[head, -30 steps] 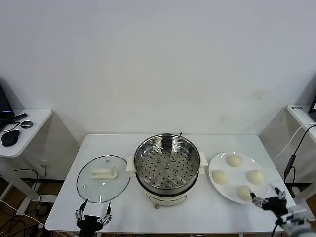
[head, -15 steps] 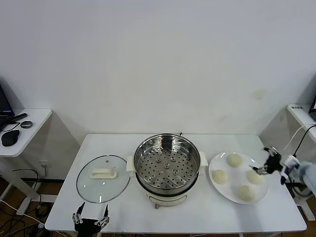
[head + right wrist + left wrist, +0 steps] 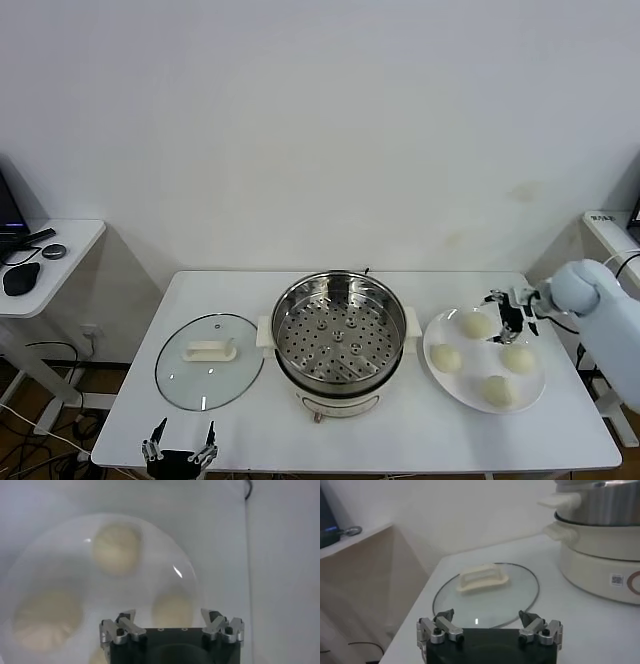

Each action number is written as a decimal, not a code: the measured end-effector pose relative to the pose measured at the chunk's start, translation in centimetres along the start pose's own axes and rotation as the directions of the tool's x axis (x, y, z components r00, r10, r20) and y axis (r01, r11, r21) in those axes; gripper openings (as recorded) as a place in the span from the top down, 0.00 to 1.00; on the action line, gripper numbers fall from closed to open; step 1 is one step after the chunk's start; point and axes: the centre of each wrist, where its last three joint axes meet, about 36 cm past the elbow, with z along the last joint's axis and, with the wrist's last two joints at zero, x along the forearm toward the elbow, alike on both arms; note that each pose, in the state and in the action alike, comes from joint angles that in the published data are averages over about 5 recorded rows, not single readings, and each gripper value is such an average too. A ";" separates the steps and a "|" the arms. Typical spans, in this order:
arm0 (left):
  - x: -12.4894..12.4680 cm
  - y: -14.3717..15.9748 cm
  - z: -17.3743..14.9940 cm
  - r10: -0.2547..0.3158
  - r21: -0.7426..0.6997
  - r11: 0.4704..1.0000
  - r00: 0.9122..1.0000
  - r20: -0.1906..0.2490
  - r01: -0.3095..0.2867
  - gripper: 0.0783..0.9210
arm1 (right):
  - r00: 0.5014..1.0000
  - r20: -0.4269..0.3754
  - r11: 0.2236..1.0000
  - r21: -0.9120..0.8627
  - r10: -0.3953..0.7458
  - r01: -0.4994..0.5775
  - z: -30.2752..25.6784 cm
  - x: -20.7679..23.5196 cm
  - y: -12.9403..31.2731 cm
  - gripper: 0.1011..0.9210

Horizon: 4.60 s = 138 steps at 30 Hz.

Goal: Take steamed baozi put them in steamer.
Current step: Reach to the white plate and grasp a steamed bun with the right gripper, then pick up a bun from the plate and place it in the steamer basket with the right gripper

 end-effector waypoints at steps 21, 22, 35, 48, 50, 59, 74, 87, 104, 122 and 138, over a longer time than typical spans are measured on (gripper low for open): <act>-1.0 0.2 1.0 -0.005 0.000 1.000 1.000 -0.031 0.005 0.12 | 0.989 -0.110 0.994 0.020 -0.101 0.104 -0.9 -5.1 -4.0 0.12; -1.0 0.1 1.0 -0.005 0.000 1.000 0.999 -0.032 0.005 0.12 | 0.989 -0.110 0.994 0.019 -0.103 0.106 -0.9 -5.2 -4.0 0.12; -1.1 0.0 1.2 -0.008 0.002 1.000 0.999 -0.036 0.008 0.12 | 0.987 -0.106 0.993 -0.003 -0.121 0.121 -1.3 -6.8 -3.9 0.12; -1.1 0.0 1.2 -0.009 -0.001 1.000 0.999 -0.033 0.009 0.12 | 0.987 -0.120 0.994 -0.015 -0.110 0.109 -0.9 -7.3 -3.4 0.23; -1.2 -0.1 1.1 -0.009 0.000 1.000 0.999 -0.032 0.009 0.12 | 0.987 -0.120 0.994 -0.017 -0.109 0.107 -0.9 -7.4 -3.4 0.29; -1.2 -0.2 1.2 -0.005 0.001 1.000 0.999 -0.034 0.005 0.12 | 0.988 -0.118 0.995 -0.020 -0.104 0.102 -0.6 -7.1 -3.3 0.42; -1.4 -0.4 0.0 -0.019 -0.002 1.000 1.000 -0.017 0.019 0.12 | 0.999 -0.030 0.998 0.042 -0.036 0.037 -2.7 -0.1 -7.7 0.42; -0.7 -0.1 -1.5 -0.068 0.024 0.997 0.998 0.010 0.068 0.12 | 0.967 0.253 0.875 0.475 -0.035 -0.092 -18.1 9.9 -18.2 0.41; 0.7 0.0 -2.8 -0.085 0.052 0.995 0.996 0.023 0.084 0.12 | 0.969 0.146 0.296 0.952 -0.198 -0.083 -36.5 9.4 -16.3 0.41; 0.5 -0.2 -3.2 -0.079 0.077 0.994 0.996 0.032 0.077 0.12 | 0.965 0.031 0.099 0.995 -0.259 -0.006 -40.6 3.3 -13.2 0.41; -0.2 0.1 -2.9 -0.083 0.077 0.994 0.996 0.026 0.081 0.12 | 0.966 0.017 0.117 0.993 -0.259 0.014 -40.2 0.1 -13.1 0.42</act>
